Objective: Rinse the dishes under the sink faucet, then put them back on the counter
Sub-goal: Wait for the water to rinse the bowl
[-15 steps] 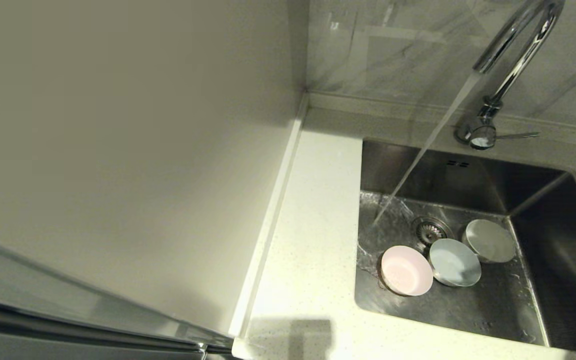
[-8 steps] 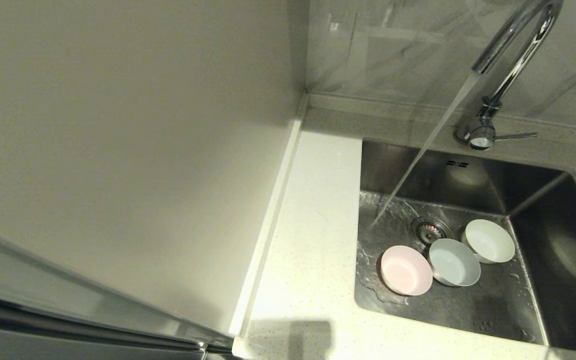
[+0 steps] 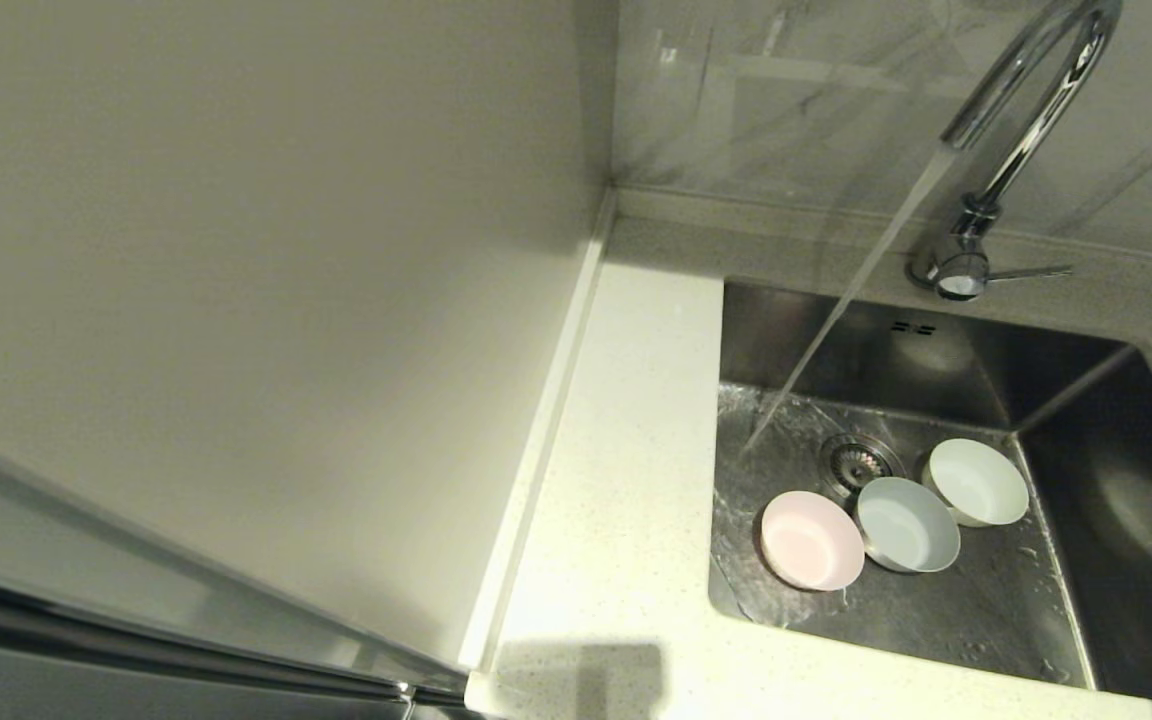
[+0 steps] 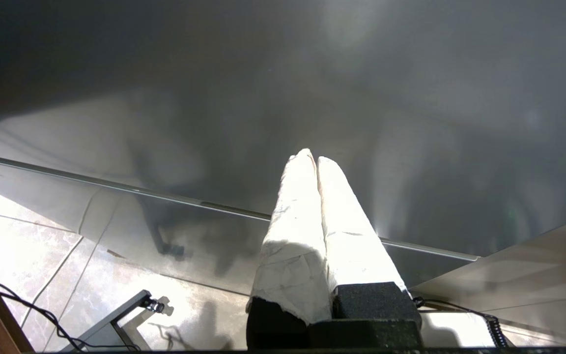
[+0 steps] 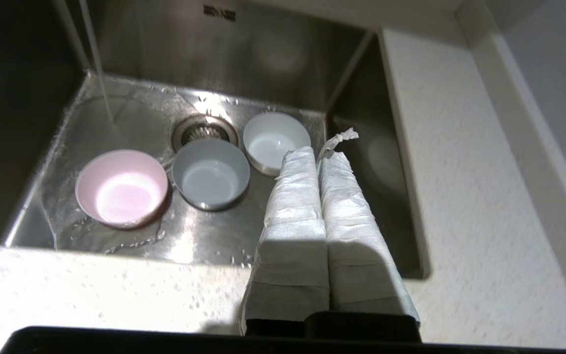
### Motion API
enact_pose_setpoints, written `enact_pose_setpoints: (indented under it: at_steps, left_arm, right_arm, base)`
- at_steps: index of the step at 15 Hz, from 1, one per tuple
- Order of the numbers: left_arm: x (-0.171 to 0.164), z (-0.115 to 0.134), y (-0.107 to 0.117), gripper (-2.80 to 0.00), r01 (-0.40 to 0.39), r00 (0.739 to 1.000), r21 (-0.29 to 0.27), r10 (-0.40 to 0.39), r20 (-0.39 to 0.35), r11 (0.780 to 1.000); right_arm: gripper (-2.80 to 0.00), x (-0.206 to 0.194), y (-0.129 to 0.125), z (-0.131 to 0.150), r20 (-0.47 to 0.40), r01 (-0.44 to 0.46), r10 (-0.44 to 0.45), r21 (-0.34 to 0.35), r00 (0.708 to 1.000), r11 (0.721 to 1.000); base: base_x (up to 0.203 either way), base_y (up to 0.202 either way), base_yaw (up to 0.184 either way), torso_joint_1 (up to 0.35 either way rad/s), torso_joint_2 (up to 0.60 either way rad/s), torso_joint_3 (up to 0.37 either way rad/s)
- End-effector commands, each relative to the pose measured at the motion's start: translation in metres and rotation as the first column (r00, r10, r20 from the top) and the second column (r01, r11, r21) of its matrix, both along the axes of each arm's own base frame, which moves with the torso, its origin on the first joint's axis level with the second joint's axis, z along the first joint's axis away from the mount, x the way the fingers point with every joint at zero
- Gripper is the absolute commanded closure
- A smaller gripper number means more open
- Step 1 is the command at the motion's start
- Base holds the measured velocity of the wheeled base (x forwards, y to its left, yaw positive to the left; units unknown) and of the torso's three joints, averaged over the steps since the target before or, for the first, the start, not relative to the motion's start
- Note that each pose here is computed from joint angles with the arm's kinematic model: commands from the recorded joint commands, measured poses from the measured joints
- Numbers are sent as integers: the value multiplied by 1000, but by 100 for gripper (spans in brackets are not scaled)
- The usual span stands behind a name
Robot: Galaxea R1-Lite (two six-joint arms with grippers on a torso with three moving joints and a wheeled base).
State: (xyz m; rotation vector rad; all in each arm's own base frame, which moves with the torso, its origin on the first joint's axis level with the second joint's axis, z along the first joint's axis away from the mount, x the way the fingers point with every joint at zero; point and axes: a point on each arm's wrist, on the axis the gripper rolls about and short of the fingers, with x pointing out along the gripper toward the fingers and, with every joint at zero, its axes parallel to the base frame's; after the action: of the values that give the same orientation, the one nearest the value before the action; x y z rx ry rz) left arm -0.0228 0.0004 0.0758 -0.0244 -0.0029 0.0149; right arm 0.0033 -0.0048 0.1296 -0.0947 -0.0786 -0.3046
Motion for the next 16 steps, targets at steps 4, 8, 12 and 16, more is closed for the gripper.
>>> enact_pose_setpoints:
  at_steps: [4, 8, 12, 16]
  left_arm:
    - [0, 0, 0, 0, 0, 1000, 0, 0, 3, 1000]
    - [0, 0, 0, 0, 0, 1000, 0, 0, 3, 1000]
    - [0, 0, 0, 0, -1, 1000, 0, 1, 3, 1000]
    - [0, 0, 0, 0, -2, 1000, 0, 2, 3, 1000]
  right_arm:
    - [0, 0, 2, -19, -62, -97, 98, 21, 993, 995]
    - [0, -8, 3, -34, -125, -210, 214, 42, 969, 977]
    - [0, -23, 4, -45, -43, -260, 261, 25, 964, 965]
    - [0, -26, 5, -52, -61, -294, 296, 38, 953, 955]
  base:
    - [0, 0, 0, 0, 0, 0]
    - [0, 0, 0, 0, 0, 0]
    - [0, 0, 0, 0, 0, 0]
    - [0, 0, 0, 0, 0, 0]
